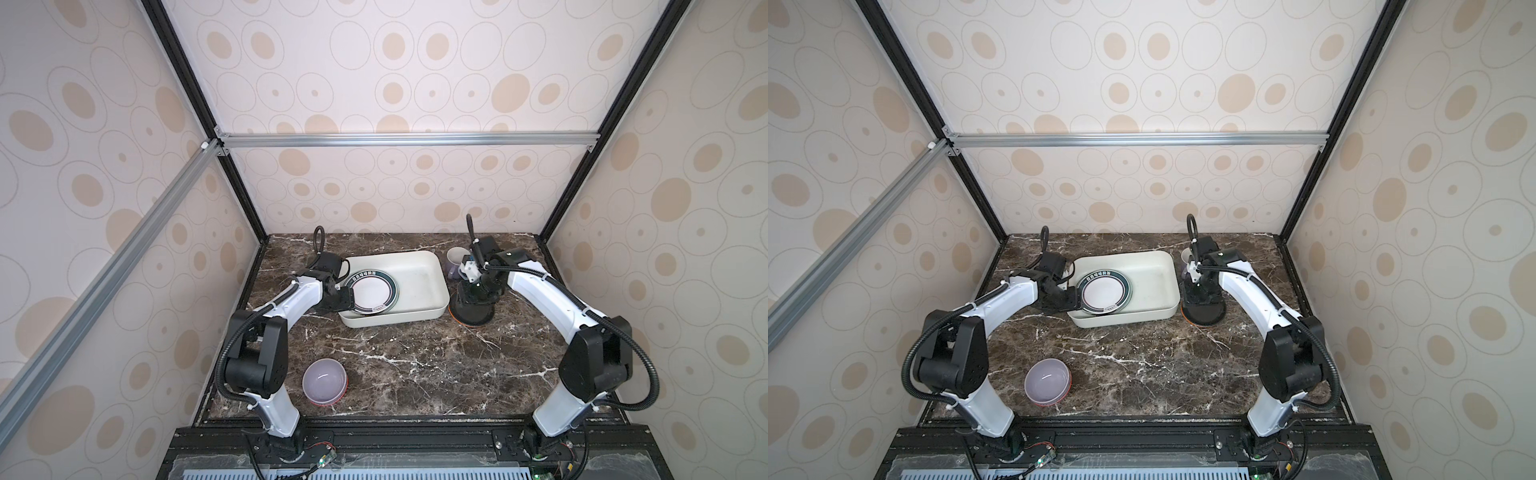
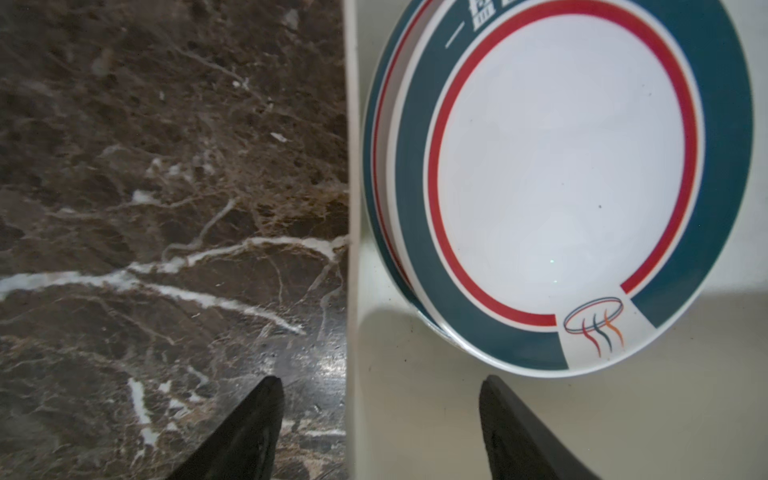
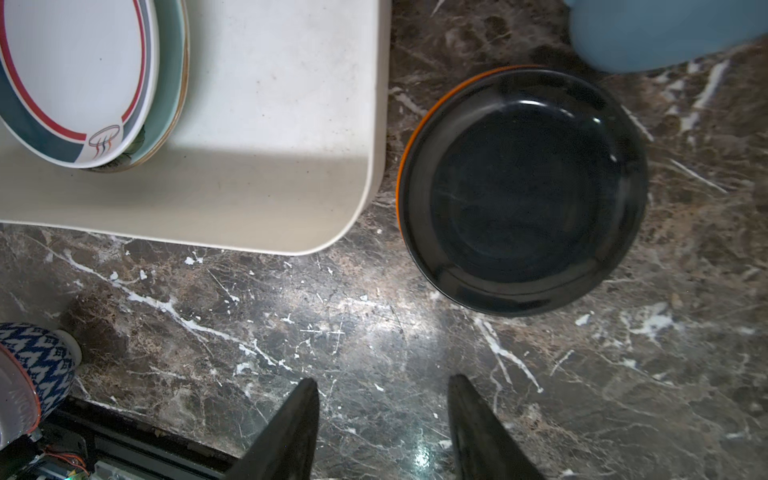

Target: Place the mixed dishes into the plastic bin

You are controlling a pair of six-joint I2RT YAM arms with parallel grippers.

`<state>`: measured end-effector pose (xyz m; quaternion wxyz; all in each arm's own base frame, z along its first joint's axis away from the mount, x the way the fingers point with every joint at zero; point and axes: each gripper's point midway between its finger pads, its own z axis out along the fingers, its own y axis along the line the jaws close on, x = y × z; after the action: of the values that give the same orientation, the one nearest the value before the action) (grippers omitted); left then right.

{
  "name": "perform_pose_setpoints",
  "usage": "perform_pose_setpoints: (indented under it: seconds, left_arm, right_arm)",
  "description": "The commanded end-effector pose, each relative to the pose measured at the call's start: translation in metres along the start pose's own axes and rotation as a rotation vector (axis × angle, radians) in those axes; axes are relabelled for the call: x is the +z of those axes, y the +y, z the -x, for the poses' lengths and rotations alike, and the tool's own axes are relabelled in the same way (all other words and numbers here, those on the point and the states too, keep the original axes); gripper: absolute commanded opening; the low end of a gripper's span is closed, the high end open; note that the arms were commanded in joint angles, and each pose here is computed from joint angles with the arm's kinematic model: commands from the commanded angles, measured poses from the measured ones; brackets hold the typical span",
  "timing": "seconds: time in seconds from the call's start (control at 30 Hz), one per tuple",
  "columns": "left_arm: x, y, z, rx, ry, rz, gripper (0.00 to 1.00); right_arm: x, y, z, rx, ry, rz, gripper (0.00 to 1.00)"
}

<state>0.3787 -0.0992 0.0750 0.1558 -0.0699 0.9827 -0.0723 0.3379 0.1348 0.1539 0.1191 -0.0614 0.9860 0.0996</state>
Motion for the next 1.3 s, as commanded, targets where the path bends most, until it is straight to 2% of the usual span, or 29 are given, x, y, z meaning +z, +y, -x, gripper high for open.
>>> perform_pose_setpoints:
  seconds: [0.0, 0.17, 0.33, 0.5, 0.6, 0.77, 0.9, 1.13, 1.27]
  left_arm:
    - [-0.008, -0.013, 0.021, 0.014, -0.042, 0.020, 0.74]
    - [-0.031, -0.039, 0.046, 0.087, -0.094, 0.053, 0.74]
    - [-0.050, -0.112, 0.065, 0.205, -0.146, -0.048, 0.75]
    - [-0.026, -0.160, 0.058, 0.235, -0.105, -0.117, 0.74]
    - [-0.026, -0.180, 0.058, 0.260, -0.112, -0.148, 0.74]
    - [-0.030, -0.219, 0.056, 0.296, -0.130, -0.271, 0.74]
    - [-0.026, -0.242, 0.055, 0.322, -0.122, -0.303, 0.74]
    - [-0.029, -0.244, 0.059, 0.358, -0.138, -0.268, 0.74]
    - [-0.031, -0.233, 0.064, 0.356, -0.141, -0.242, 0.74]
  right_arm:
    - [-0.009, -0.027, -0.011, 0.060, -0.008, -0.053, 0.53]
    - [0.006, -0.076, -0.032, 0.288, 0.014, -0.060, 0.51]
    - [0.028, -0.106, -0.039, 0.489, 0.006, -0.020, 0.50]
    - [0.048, -0.115, -0.029, 0.532, 0.002, -0.012, 0.49]
    - [0.057, -0.118, -0.021, 0.557, -0.007, -0.003, 0.47]
    - [0.071, -0.128, -0.011, 0.610, -0.012, -0.024, 0.45]
    - [0.081, -0.132, -0.005, 0.620, -0.015, -0.025, 0.45]
    - [0.098, -0.137, -0.001, 0.626, 0.008, -0.038, 0.44]
    - [0.104, -0.139, -0.002, 0.627, 0.015, -0.041, 0.39]
